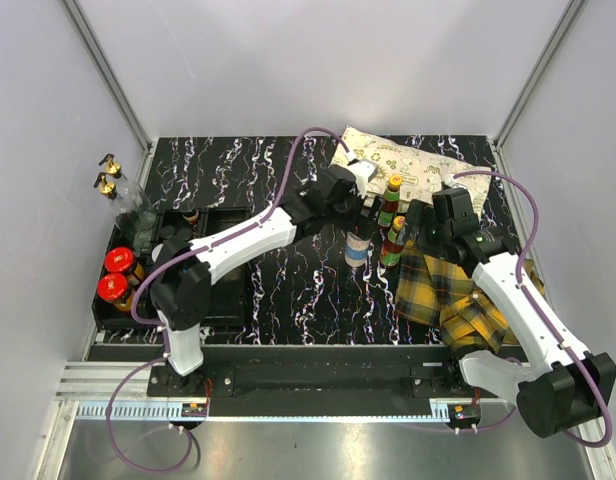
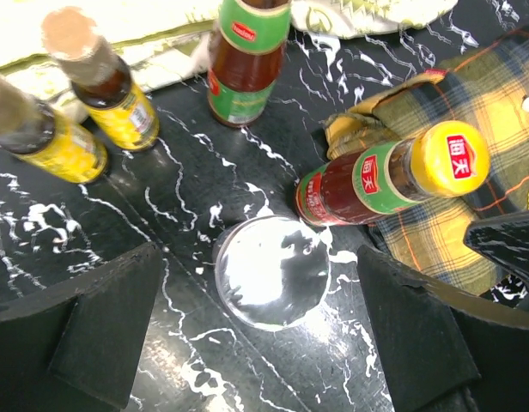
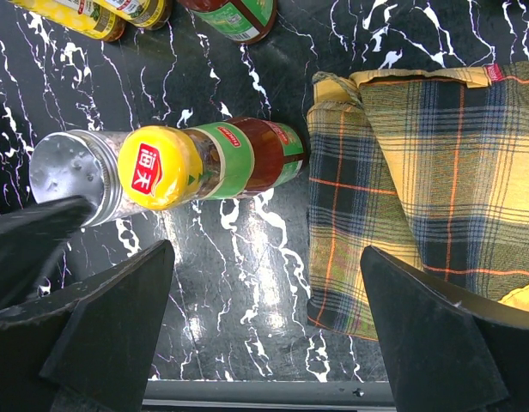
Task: Organize the condiment bottles
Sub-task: Pick up the bottle from the center of the board.
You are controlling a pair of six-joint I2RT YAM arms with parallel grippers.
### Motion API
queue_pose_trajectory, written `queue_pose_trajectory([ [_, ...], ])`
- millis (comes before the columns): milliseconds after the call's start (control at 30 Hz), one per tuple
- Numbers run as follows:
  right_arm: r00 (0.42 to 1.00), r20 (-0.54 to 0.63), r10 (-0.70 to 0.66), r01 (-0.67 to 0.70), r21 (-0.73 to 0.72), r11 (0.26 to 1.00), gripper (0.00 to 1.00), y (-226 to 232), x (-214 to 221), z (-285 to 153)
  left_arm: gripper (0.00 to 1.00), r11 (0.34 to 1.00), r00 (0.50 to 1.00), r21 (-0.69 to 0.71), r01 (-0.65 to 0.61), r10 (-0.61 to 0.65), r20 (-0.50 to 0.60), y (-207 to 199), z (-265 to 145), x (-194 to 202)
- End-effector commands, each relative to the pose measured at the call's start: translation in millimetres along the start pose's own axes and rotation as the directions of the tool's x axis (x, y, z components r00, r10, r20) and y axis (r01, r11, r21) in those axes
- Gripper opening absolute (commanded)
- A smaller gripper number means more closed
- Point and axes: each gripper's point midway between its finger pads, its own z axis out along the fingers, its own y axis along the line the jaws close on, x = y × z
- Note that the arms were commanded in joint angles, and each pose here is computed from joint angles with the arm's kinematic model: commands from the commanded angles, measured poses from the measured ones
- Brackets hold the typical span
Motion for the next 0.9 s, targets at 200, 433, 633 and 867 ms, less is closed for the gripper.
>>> queue_pose_trajectory([
  [200,1.0,0.014,0.014,-0.014,-0.015,1.0,1.0,1,-3,-5,0.94,1.0,0.999,0.013,-0.014,0.013,0.029,-10,14,-9],
  [433,1.0,0.002,0.022,-0.022,-0.013,1.0,1.0,0,1,-3,0.83,1.0,1.0,-0.003,-0.009,0.009,0.001,-7,20,3],
  [633,1.0,0.002,0.023,-0.023,-0.017,1.0,1.0,0,2,-4,0.83,1.0,1.0,-0.002,-0.006,0.006,-0.024,-8,24,13],
  [867,1.0,-0.001,0.022,-0.022,-0.018,1.0,1.0,0,3,-4,0.82,1.0,0.999,-0.027,-0.009,0.008,-0.037,-4,26,19],
])
